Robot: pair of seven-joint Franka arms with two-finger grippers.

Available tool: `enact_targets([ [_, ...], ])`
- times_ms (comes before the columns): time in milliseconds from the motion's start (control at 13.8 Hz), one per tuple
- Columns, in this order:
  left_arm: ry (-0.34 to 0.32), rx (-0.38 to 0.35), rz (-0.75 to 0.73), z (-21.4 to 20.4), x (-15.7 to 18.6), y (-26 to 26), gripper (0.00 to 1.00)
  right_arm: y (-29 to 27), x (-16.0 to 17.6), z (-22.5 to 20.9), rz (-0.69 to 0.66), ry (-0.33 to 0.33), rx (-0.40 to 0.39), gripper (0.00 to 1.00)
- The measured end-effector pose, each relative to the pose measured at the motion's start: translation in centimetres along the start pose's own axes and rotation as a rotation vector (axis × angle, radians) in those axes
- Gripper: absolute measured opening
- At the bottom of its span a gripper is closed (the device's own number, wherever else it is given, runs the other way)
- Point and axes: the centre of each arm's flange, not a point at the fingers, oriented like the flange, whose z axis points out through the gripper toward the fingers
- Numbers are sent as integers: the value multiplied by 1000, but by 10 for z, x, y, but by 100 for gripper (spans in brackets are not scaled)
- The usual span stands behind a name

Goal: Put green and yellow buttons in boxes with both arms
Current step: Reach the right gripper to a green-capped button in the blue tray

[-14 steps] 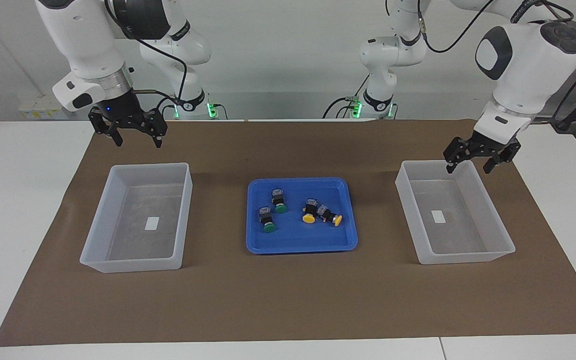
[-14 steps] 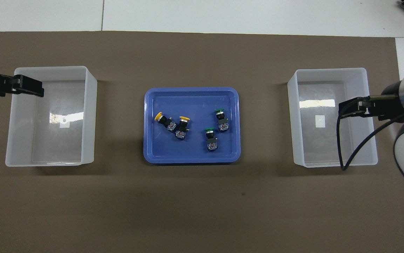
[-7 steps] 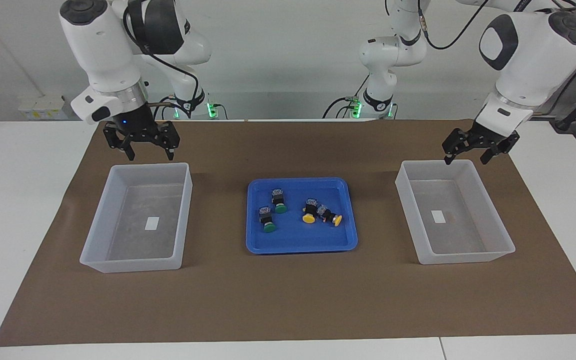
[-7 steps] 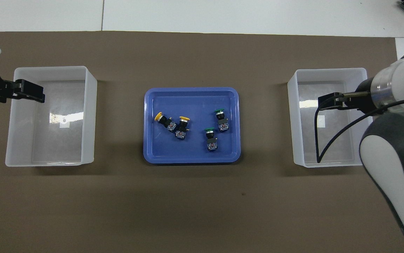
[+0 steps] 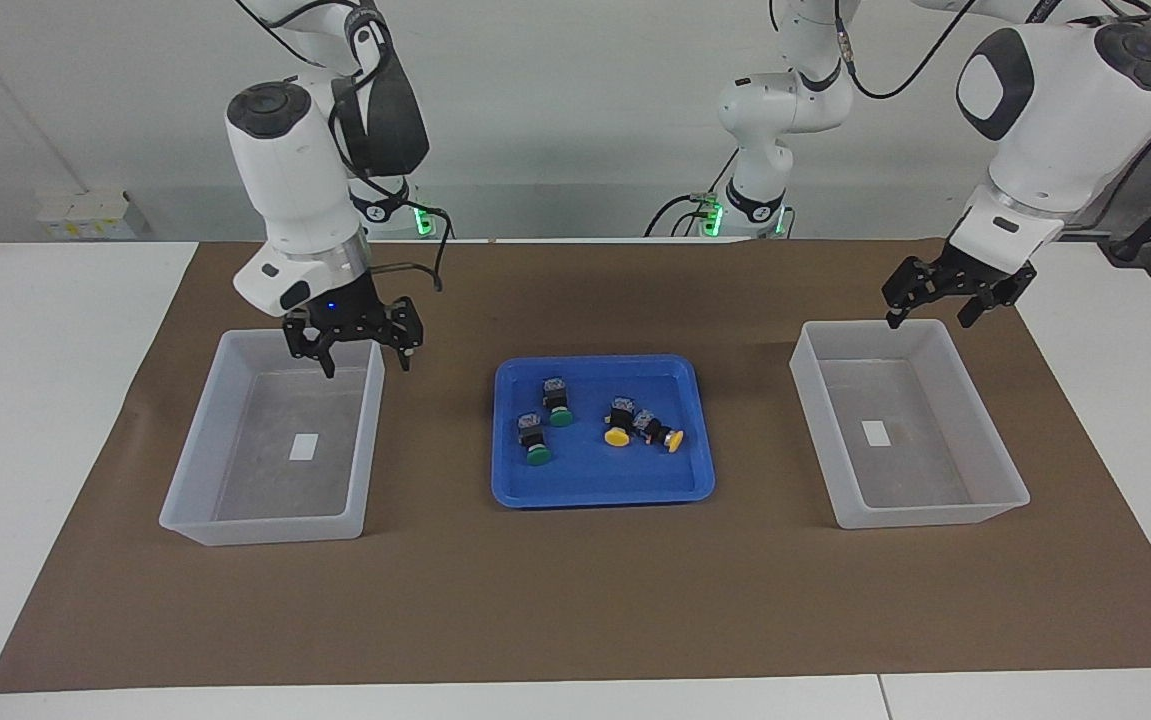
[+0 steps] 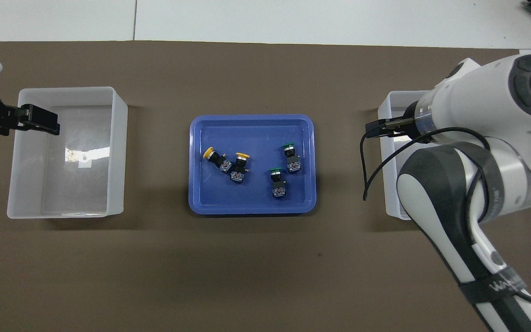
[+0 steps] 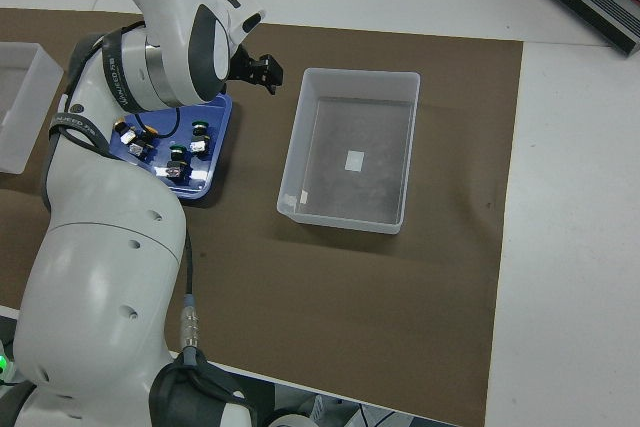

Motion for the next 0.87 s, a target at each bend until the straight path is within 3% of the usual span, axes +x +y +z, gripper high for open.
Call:
enact_targets([
  [507,-1,0,-2,0,0,0,100,-96,-7,73,-55,16,33,100],
  [869,-1,0,-1,0,0,0,100,-127,-8,107,-58,38,52,100],
])
